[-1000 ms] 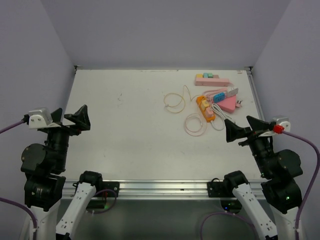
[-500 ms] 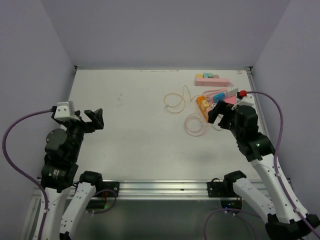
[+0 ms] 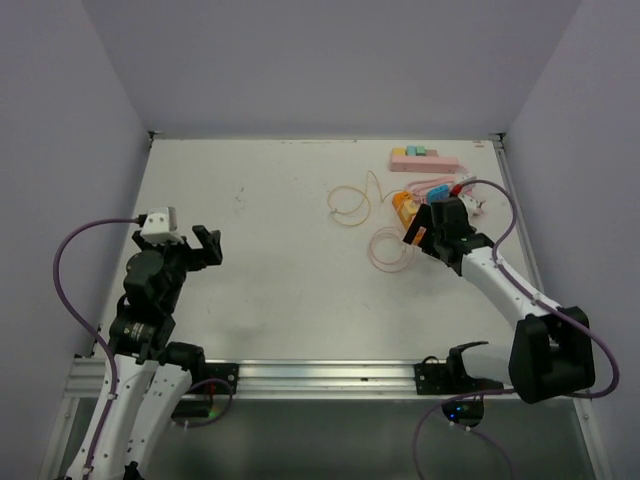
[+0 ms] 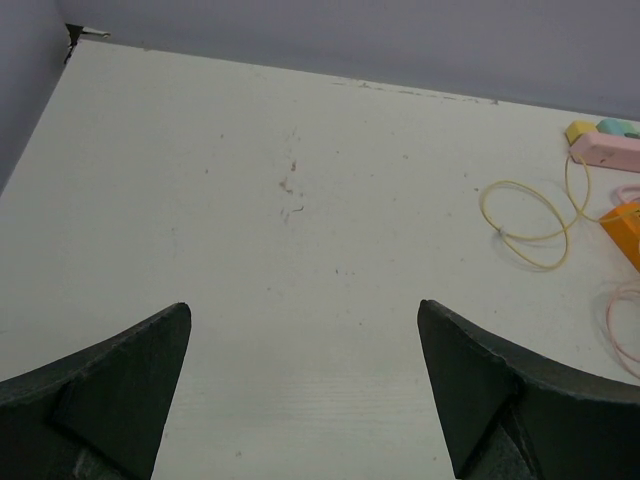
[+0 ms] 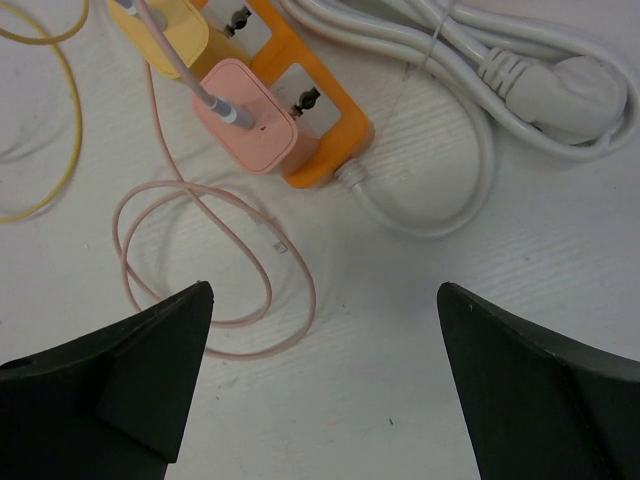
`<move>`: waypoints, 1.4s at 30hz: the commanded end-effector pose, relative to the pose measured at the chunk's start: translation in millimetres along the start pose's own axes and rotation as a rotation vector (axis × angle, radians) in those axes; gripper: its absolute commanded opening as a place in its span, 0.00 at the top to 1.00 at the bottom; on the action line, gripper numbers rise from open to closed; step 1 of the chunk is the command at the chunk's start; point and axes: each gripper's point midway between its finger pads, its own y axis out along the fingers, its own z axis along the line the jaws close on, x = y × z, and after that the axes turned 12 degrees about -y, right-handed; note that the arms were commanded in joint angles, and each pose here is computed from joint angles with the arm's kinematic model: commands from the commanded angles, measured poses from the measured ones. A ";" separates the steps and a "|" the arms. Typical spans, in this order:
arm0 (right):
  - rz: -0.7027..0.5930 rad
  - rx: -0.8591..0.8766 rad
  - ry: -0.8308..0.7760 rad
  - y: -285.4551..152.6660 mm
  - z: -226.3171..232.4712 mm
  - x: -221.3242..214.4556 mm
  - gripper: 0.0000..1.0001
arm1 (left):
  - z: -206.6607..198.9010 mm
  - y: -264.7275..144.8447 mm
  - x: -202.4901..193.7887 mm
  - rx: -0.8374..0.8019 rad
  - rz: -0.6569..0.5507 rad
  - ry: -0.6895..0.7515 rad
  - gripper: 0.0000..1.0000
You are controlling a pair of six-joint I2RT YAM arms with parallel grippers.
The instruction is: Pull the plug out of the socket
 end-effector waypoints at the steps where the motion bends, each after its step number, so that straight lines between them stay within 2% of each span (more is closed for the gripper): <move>1: -0.077 0.005 0.047 21.3 8.3 21.0 0.01 | -9.8 1.0 19.5 -0.037 -0.074 0.000 0.00; 8: -0.078 -0.005 0.038 50.9 7.1 26.3 0.01 | -9.7 -1.4 22.6 -0.039 -0.090 0.004 0.00; 12: -0.074 0.047 0.033 61.2 14.1 25.2 0.01 | -9.7 -1.5 22.2 -0.040 -0.089 0.006 0.00; 24: 0.067 0.212 -0.025 81.5 40.4 -12.9 0.01 | -11.0 -0.1 21.1 -0.048 -0.084 0.011 0.00; 28: 0.134 0.356 -0.038 75.4 62.3 -29.3 0.02 | -11.0 0.1 20.3 -0.049 -0.082 0.011 0.00; 31: 0.168 0.475 -0.024 66.1 84.0 -42.3 0.07 | -11.4 0.2 20.6 -0.050 -0.081 0.011 0.00; 38: 0.176 0.507 -0.084 39.9 126.3 -82.0 0.09 | -10.3 1.1 19.7 -0.043 -0.078 0.010 0.00; 42: 0.187 0.565 -0.110 14.6 168.0 -115.6 0.10 | -9.7 2.0 18.9 -0.039 -0.073 0.011 0.00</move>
